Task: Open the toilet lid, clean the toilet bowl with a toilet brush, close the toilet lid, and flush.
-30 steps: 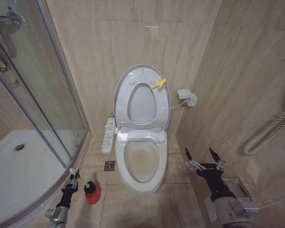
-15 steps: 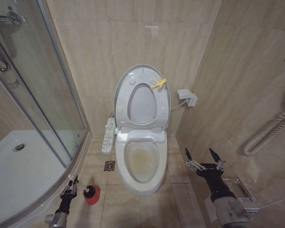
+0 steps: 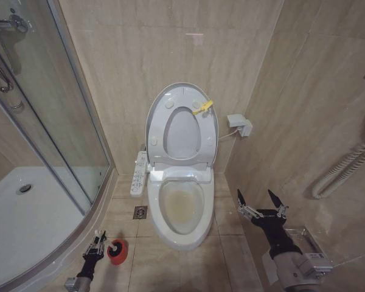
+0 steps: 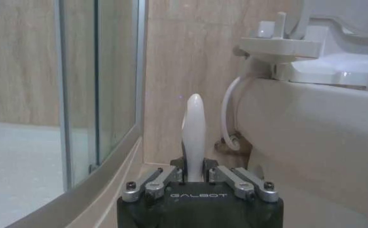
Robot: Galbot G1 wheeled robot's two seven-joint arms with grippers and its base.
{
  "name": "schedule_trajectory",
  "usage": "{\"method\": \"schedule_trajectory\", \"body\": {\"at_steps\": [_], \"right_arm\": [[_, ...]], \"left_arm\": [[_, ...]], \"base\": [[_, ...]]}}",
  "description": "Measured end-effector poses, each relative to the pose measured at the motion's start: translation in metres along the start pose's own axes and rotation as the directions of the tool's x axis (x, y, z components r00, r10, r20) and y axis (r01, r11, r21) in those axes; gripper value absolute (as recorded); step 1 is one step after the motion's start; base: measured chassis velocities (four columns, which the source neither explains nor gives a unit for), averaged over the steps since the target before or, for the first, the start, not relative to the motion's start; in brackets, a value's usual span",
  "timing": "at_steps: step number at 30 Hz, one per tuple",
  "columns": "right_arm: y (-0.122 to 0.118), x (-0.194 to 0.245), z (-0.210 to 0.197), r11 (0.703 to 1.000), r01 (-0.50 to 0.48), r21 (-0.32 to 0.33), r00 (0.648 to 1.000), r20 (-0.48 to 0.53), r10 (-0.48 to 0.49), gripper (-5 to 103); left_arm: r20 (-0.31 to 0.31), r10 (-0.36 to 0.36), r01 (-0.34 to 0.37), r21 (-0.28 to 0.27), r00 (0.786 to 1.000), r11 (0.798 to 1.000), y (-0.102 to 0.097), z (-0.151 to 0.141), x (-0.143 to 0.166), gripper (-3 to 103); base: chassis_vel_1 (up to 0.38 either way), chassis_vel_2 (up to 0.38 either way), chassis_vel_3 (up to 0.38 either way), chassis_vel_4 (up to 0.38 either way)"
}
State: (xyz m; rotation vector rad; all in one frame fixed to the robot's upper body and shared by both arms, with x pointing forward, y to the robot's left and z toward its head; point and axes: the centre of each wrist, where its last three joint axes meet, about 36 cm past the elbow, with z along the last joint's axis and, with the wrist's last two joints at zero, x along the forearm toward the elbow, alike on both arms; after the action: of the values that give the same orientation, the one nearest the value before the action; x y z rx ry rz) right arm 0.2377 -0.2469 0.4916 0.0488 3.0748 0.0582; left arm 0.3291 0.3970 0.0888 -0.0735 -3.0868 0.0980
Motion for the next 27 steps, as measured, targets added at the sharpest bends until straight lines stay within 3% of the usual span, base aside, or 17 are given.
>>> {"method": "schedule_trajectory", "body": {"at_steps": [19,20,27], "right_arm": [[0.0,0.0,0.0,1.0,0.0,0.0,1.0,0.0,0.0,100],[0.0,0.0,0.0,1.0,0.0,0.0,1.0,0.0,0.0,100],[0.0,0.0,0.0,1.0,0.0,0.0,1.0,0.0,0.0,100]], "left_arm": [[0.019,-0.045,0.045,0.033,0.999,0.998,0.0,-0.006,0.016,18],[0.022,-0.05,0.05,0.032,0.998,0.998,0.0,-0.007,0.015,32],[0.026,-0.077,0.077,0.012,0.997,0.997,0.002,-0.011,0.013,32]], "base": [[0.0,0.0,0.0,0.0],[0.0,0.0,0.0,0.0],[0.0,0.0,0.0,0.0]]}}
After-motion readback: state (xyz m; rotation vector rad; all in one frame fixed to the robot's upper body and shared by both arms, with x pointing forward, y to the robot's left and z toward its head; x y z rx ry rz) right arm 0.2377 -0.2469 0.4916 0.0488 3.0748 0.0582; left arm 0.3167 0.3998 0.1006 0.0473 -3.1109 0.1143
